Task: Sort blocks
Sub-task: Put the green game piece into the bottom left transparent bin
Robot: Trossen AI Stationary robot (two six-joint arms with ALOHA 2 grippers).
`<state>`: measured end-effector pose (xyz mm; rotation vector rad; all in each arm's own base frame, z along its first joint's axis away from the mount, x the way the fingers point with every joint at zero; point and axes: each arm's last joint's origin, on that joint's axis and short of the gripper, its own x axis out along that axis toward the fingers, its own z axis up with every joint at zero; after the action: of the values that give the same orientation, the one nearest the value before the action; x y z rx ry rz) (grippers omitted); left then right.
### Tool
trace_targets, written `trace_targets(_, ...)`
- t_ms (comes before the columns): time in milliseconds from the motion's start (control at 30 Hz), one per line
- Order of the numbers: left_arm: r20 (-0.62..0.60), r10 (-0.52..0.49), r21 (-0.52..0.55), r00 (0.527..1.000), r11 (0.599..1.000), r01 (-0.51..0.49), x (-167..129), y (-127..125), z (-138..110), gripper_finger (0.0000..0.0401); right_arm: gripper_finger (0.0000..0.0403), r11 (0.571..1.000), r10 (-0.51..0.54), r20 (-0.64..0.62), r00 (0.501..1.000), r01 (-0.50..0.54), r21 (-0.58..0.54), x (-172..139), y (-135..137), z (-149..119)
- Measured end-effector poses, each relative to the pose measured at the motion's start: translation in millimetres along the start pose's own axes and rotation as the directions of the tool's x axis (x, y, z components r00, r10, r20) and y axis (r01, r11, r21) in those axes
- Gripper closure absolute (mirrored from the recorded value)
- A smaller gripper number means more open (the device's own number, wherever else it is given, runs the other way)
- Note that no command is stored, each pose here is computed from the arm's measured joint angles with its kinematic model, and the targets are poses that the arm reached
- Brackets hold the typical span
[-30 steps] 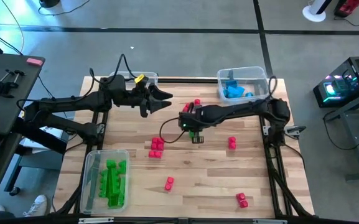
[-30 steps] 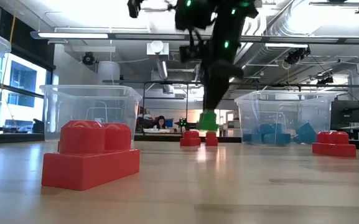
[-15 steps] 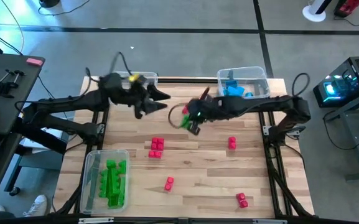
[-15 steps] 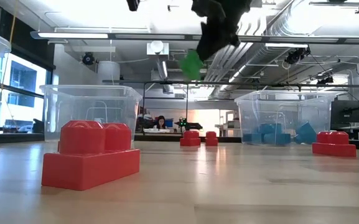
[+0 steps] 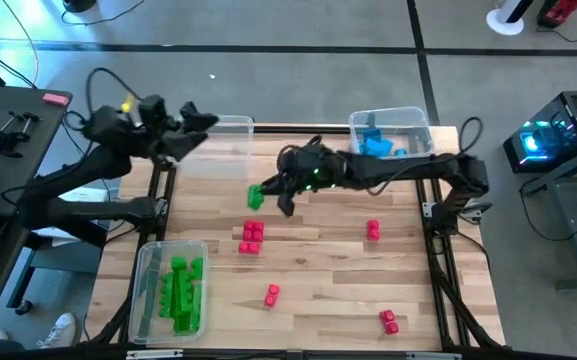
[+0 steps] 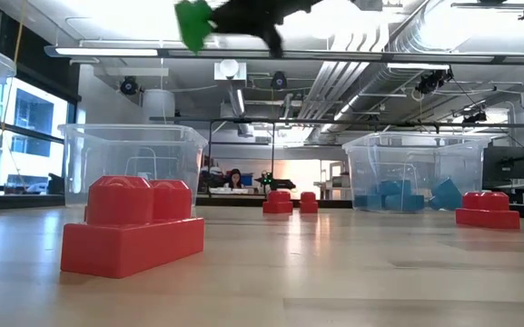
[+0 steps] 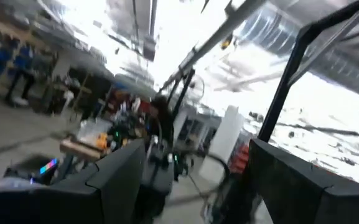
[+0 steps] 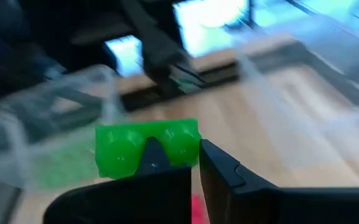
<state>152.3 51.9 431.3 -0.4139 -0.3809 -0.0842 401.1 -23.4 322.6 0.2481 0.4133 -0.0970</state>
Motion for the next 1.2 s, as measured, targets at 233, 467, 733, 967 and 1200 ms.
trace_targets(233, 0.149, -0.025, 0.005, 0.989, 1.0, 0.024, -10, -13, 16, 0.0129, 0.0403, 0.983, 0.177, 0.13, 0.976, -0.182, 0.031, 39, 32, -14)
trace_targets(467, 0.18, 0.044, -0.052, 0.983, 0.998, -0.035, -8, -8, 15, 0.0129, 0.0403, 0.962, 0.263, 0.145, 0.954, -0.271, 0.04, 52, 64, -31)
trace_targets(733, 0.142, 0.001, -0.032, 0.99, 0.999, 0.004, -7, -9, 13, 0.0129, 0.0403, 0.961, 0.232, 0.153, 0.96, -0.251, 0.116, 52, 74, -35)
trace_targets(967, -0.022, -0.157, -0.028, 0.987, 0.987, 0.156, -14, -16, 8, 0.0129, 0.0403, 0.966, 0.167, 0.207, 0.964, -0.203, 0.163, 52, 73, -32)
trace_targets(1200, -0.102, -0.151, -0.103, 0.983, 0.985, 0.141, -26, -21, 5, 0.0129, 0.0403, 0.96, 0.147, 0.259, 0.955, -0.2, 0.193, 60, 73, -35)
